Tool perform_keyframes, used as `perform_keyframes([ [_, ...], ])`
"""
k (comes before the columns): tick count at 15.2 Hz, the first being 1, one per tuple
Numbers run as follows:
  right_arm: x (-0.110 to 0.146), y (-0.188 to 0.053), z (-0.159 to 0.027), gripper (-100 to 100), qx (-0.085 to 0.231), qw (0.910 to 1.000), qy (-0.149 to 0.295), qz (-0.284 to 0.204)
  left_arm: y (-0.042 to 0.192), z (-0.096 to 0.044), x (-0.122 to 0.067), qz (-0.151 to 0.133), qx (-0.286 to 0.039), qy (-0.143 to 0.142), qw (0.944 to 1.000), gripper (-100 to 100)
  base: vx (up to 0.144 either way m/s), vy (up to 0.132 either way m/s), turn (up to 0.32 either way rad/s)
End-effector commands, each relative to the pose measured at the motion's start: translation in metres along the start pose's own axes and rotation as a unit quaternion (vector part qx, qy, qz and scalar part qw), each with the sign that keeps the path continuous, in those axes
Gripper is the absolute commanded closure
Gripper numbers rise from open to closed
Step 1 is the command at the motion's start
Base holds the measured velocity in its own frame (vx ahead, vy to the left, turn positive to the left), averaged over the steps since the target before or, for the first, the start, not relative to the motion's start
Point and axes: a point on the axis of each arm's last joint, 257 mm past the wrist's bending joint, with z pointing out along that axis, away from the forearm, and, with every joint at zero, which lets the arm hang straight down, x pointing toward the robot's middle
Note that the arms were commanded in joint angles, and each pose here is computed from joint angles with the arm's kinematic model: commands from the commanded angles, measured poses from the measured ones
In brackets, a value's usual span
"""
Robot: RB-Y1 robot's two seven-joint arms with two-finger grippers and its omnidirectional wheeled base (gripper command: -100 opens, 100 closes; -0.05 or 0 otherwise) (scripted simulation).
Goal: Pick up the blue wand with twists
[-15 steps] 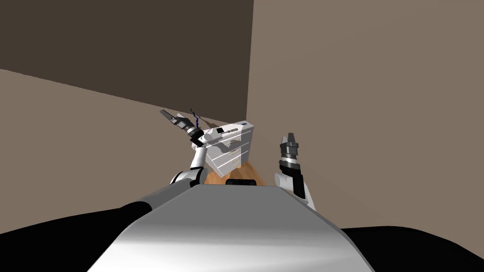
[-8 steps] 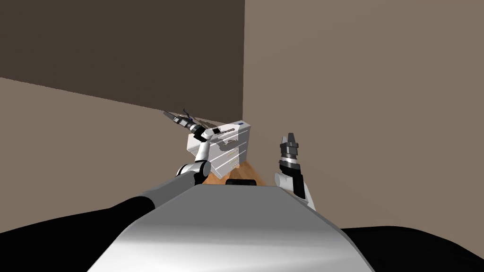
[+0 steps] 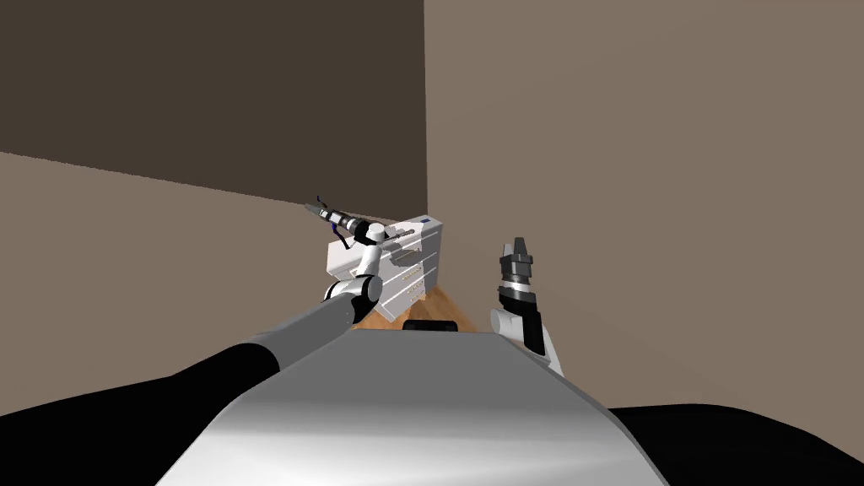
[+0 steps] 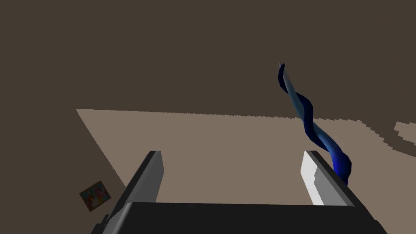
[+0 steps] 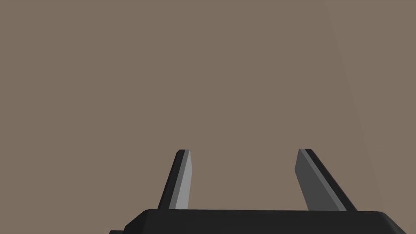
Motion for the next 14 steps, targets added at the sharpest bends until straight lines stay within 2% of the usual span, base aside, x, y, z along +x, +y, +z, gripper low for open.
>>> perform_keyframes([
  [1,0.0,0.0,0.0,0,0.0,1.0,0.0,0.0,0.012,-0.005,-0.002,0.008,-0.023,-0.027,0.9993,-100,-0.019,0.035,-0.076],
  [2,0.0,0.0,0.0,0,0.0,1.0,0.0,0.0,0.012,-0.005,-0.002,0.008,-0.023,-0.027,0.9993,-100,-0.021,0.03,-0.07],
  [4,0.0,0.0,0.0,0,0.0,1.0,0.0,0.0,0.029,-0.013,-0.005,0.019,-0.054,-0.06,0.9966,-100,-0.024,0.04,-0.097],
  [5,0.0,0.0,0.0,0,0.0,1.0,0.0,0.0,0.03,-0.014,-0.006,0.02,-0.055,-0.06,0.9965,-100,-0.031,0.054,-0.077],
  [9,0.0,0.0,0.0,0,0.0,1.0,0.0,0.0,0.055,-0.033,-0.012,0.04,-0.105,-0.103,0.9883,-100,-0.051,0.077,-0.066],
  [11,0.0,0.0,0.0,0,0.0,1.0,0.0,0.0,0.063,-0.041,-0.014,0.047,-0.121,-0.114,0.9849,-100,-0.039,0.082,-0.032],
  [12,0.0,0.0,0.0,0,0.0,1.0,0.0,0.0,0.058,-0.036,-0.013,0.042,-0.111,-0.107,0.9872,-100,-0.024,0.042,-0.016],
  [13,0.0,0.0,0.0,0,0.0,1.0,0.0,0.0,0.059,-0.037,-0.014,0.044,-0.113,-0.108,0.9867,-100,-0.009,0.016,-0.003],
  [14,0.0,0.0,0.0,0,0.0,1.0,0.0,0.0,0.059,-0.037,-0.014,0.044,-0.112,-0.108,0.9868,100,-0.004,0.008,0.0],
])
